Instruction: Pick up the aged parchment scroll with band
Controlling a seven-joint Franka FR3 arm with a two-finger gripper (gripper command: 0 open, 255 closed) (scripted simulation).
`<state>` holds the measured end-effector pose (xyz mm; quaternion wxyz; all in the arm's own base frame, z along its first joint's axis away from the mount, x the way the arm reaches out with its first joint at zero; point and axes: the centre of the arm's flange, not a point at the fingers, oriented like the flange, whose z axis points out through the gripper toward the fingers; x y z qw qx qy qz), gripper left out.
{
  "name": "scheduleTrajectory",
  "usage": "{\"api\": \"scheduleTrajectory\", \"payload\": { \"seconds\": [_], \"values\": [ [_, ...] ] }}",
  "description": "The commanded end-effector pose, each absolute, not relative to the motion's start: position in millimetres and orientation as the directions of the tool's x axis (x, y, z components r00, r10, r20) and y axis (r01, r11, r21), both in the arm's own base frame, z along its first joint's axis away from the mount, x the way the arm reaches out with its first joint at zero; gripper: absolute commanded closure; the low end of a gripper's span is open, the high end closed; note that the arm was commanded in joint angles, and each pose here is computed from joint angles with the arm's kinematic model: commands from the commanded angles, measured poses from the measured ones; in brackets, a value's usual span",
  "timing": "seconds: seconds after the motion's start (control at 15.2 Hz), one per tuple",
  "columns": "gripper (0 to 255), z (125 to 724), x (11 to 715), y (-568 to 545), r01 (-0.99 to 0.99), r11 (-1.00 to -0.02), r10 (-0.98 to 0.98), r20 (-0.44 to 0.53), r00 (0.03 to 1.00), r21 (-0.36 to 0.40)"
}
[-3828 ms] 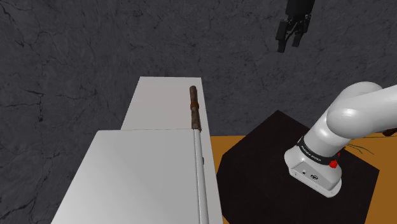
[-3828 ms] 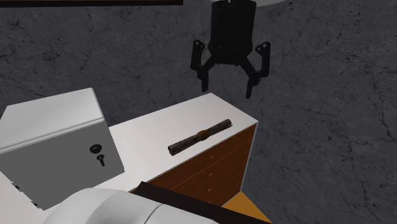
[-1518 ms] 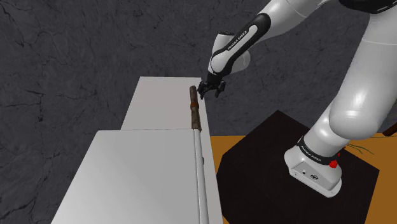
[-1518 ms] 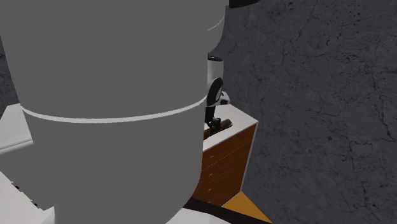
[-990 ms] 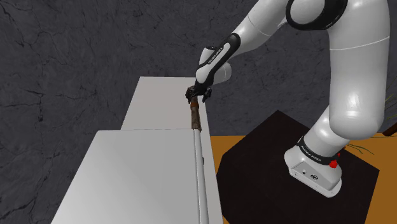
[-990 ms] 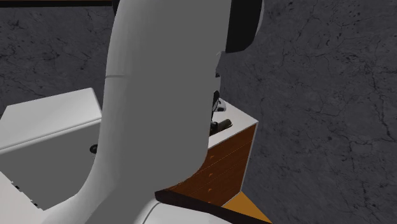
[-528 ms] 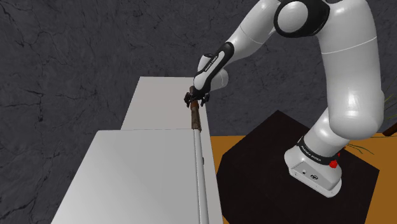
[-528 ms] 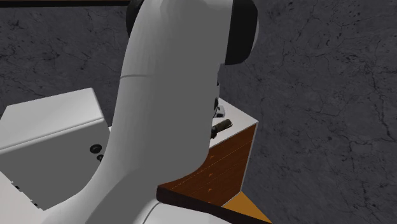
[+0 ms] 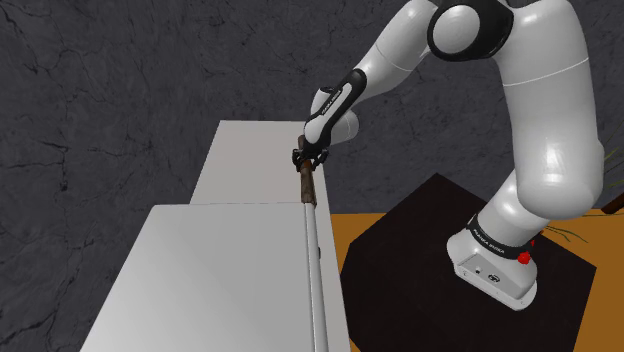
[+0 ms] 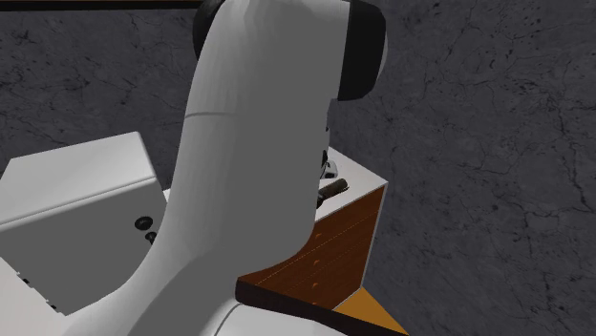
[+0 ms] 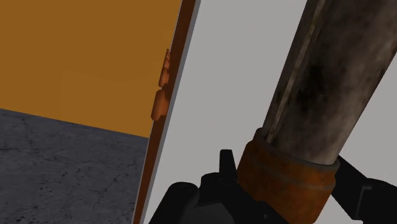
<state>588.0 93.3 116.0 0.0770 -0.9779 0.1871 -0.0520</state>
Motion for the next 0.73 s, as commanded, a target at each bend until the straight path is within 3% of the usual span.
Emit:
{"api": "scheduleTrajectory", "payload": {
  "seconds": [0.0, 0.66],
  "values": [
    [255, 115.6, 588.0, 93.3, -0.357, -0.918, -0.373, 0.073, 0.925, -0.17],
    [255, 147.3, 587.9, 93.5, -0.357, -0.918, -0.373, 0.073, 0.925, -0.17]
  ]
}}
